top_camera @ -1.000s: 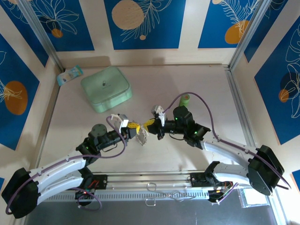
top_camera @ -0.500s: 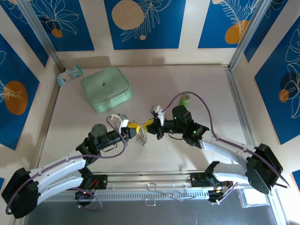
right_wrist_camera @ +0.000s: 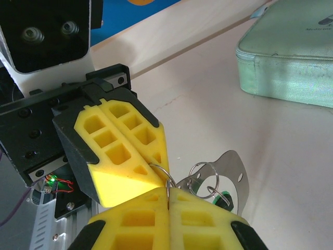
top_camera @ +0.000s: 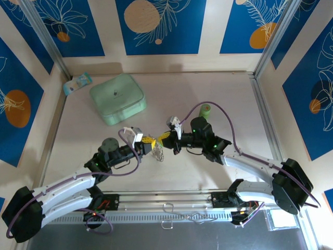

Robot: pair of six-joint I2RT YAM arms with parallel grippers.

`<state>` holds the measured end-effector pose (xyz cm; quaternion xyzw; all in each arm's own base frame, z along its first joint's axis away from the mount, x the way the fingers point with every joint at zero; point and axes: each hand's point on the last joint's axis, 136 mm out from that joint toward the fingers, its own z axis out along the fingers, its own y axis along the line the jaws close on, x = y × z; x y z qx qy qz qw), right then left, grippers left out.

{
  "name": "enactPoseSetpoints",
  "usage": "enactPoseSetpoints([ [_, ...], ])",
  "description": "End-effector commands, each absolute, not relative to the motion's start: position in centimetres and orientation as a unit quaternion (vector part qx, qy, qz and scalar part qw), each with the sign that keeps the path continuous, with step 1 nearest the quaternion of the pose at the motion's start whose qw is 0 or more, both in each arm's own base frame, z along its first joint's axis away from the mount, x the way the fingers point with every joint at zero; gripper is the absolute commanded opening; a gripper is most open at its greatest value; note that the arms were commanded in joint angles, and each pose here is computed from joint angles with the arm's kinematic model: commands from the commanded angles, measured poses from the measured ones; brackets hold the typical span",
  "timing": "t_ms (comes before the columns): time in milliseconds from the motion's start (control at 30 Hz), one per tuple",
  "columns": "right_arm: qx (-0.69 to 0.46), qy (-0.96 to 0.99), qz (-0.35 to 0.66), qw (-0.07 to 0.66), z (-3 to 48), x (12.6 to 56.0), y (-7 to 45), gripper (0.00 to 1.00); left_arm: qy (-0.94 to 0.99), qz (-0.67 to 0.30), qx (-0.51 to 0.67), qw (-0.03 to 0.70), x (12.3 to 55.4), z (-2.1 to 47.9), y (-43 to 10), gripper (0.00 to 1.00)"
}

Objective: Put the keys on the keyring

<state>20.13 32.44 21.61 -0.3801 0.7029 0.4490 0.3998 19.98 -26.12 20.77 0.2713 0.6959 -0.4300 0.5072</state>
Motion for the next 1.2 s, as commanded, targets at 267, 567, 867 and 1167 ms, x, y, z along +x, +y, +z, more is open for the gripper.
enactPoseSetpoints([
  [267,-0.341,0.724,0.432,0.416,22.5,22.2,32.3,0.00,0.673,-0.435,0.294,0.521,19.4,21.8,-26.4,0.00],
  [567,-0.308,0.756,0.418,0.398,21.7,23.3,31.9,0.00,0.671,-0.400,0.327,0.532,19.4,21.4,-26.1,0.00],
  [867,-0.348,0.737,0.404,0.415,21.7,22.4,31.7,0.00,0.681,-0.400,0.304,0.532,19.9,21.8,-25.8,0.00],
  [1167,-0.495,0.649,0.311,0.487,21.6,21.4,31.6,0.00,0.735,-0.425,0.234,0.474,20.7,21.6,-26.0,0.00],
])
